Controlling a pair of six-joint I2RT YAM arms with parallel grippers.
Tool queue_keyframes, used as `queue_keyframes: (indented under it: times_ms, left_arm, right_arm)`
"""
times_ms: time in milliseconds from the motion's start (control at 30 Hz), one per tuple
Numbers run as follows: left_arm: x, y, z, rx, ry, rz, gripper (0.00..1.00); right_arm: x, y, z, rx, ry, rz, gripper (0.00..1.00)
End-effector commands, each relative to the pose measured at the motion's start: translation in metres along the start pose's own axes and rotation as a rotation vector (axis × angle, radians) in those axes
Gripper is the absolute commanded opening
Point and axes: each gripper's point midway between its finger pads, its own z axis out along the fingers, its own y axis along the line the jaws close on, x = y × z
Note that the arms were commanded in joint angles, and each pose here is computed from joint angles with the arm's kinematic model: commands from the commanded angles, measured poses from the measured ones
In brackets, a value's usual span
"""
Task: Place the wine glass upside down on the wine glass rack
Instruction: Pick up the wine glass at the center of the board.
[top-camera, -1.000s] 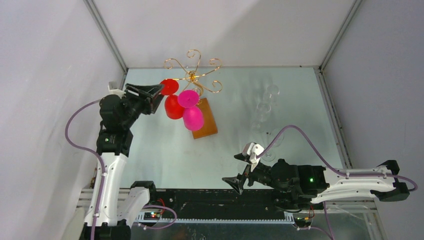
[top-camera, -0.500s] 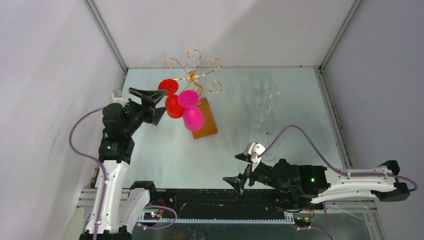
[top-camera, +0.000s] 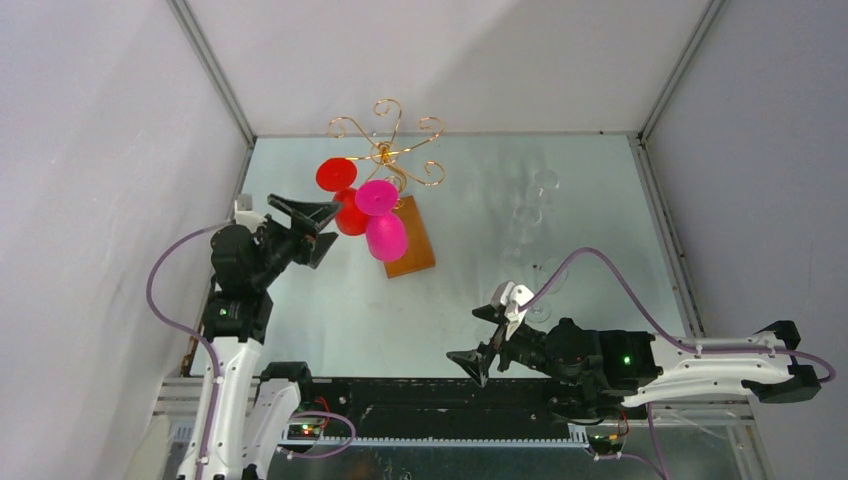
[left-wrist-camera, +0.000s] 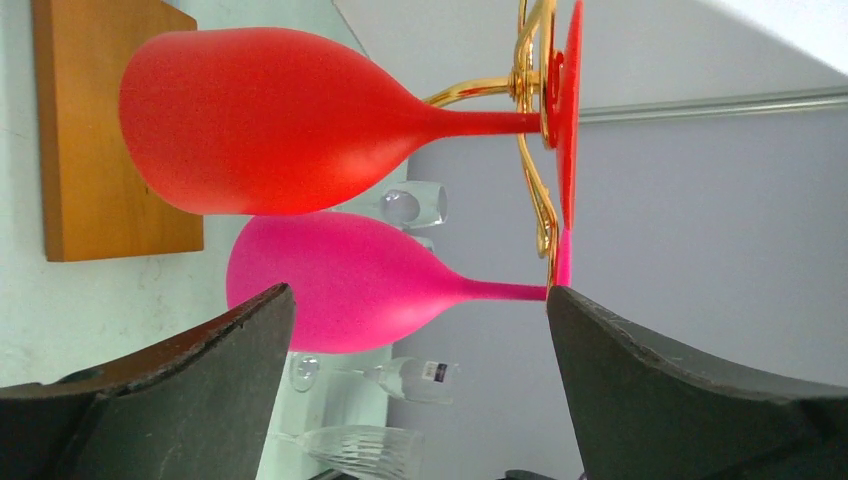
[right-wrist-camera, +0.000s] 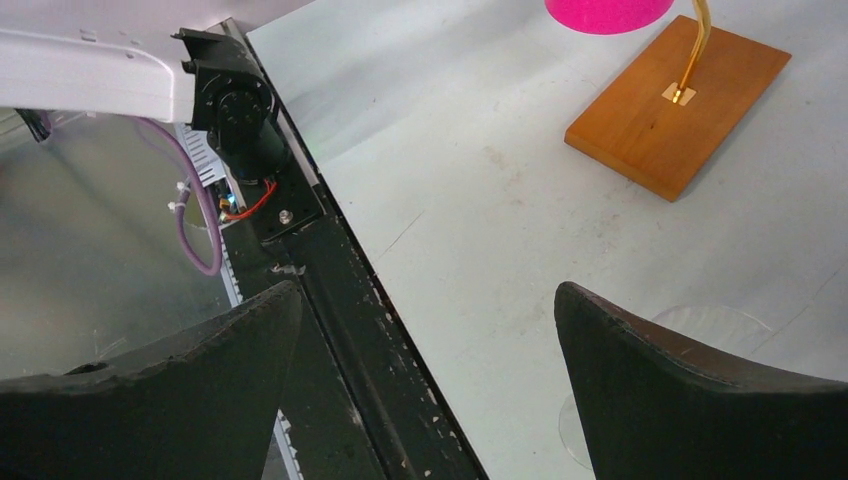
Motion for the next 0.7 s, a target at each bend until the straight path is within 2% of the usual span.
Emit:
queue_keyframes:
  times_ms: [0,367,467,600,667]
  left_arm:
    - [0.0,0.006,-0.012,-0.012,-0.021,0.146,1.0]
    - [-0.005,0.045,-0.03,-0.159,-0.076,0.369,1.0]
    - [-0.009,0.057,-0.037,-0.213,-0.09,0.447,1.0]
    - [-0.009,0.067,-0.044,-0.244,-0.089,0.549,1.0]
    - [-0.007,0.071,-0.045,-0.246,-0.079,0.591,1.0]
  right_arm:
    - [-0.004,-0.003,-0.002,0.028,-0.016,0.047,0.99]
    - [0.003,-0.017,-0.007,0.113,0.0,0.134,1.0]
    - [0.0,-0.029,-0.013,0.188,-0.032,0.271,1.0]
    - [-0.001,-0.059,-0.026,0.377,-0.077,0.47,1.0]
    - [-0.002,-0.069,-0.033,0.436,-0.063,0.502,1.0]
